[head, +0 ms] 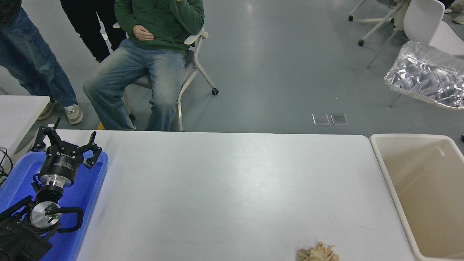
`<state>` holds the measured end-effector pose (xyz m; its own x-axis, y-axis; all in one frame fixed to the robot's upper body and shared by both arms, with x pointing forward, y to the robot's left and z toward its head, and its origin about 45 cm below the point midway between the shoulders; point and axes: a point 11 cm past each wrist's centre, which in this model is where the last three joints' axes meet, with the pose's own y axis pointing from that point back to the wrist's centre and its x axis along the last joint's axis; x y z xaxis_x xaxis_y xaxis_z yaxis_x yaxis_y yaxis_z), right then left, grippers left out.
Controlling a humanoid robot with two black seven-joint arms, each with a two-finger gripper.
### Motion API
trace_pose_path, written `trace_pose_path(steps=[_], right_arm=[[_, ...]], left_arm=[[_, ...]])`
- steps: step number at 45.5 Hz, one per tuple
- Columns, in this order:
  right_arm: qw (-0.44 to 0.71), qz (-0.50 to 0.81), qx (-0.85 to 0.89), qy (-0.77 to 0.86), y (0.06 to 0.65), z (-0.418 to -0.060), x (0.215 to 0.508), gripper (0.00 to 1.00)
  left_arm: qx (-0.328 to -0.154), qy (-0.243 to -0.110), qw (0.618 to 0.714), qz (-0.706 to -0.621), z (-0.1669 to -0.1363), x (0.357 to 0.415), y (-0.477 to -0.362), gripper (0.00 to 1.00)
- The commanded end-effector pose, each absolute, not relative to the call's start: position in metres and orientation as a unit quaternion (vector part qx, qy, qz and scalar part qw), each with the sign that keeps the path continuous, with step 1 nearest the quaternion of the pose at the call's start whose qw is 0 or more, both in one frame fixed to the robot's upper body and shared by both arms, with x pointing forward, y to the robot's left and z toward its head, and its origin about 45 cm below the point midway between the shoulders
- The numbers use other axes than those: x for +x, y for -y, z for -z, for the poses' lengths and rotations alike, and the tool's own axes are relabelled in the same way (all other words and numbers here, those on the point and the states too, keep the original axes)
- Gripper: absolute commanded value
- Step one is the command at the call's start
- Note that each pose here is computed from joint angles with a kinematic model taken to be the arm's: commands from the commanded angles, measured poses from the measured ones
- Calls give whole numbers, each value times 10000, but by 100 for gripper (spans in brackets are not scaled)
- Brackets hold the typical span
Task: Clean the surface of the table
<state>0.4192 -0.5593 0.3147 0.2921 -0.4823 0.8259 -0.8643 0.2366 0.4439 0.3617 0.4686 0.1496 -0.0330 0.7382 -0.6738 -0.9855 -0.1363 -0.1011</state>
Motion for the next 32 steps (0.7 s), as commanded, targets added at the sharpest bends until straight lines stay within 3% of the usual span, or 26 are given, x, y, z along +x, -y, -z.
trace_pose_path(steps=[1, 16, 32], right_arm=[[5487, -1522, 5421, 6180, 5743, -2679, 4160, 0], [5731, -1416, 4964, 6365, 5806, -2162, 3970, 0], [5858, -1157, 4651, 6536, 6016, -1928, 3664, 0]], left_arm=[[-3047, -2029, 6251, -6894, -1496, 3617, -4685, 100], [-3047, -2029, 6251, -6894, -1496, 3617, -4685, 100], [-3047, -2029, 6251, -6894, -1496, 3617, -4685, 100]])
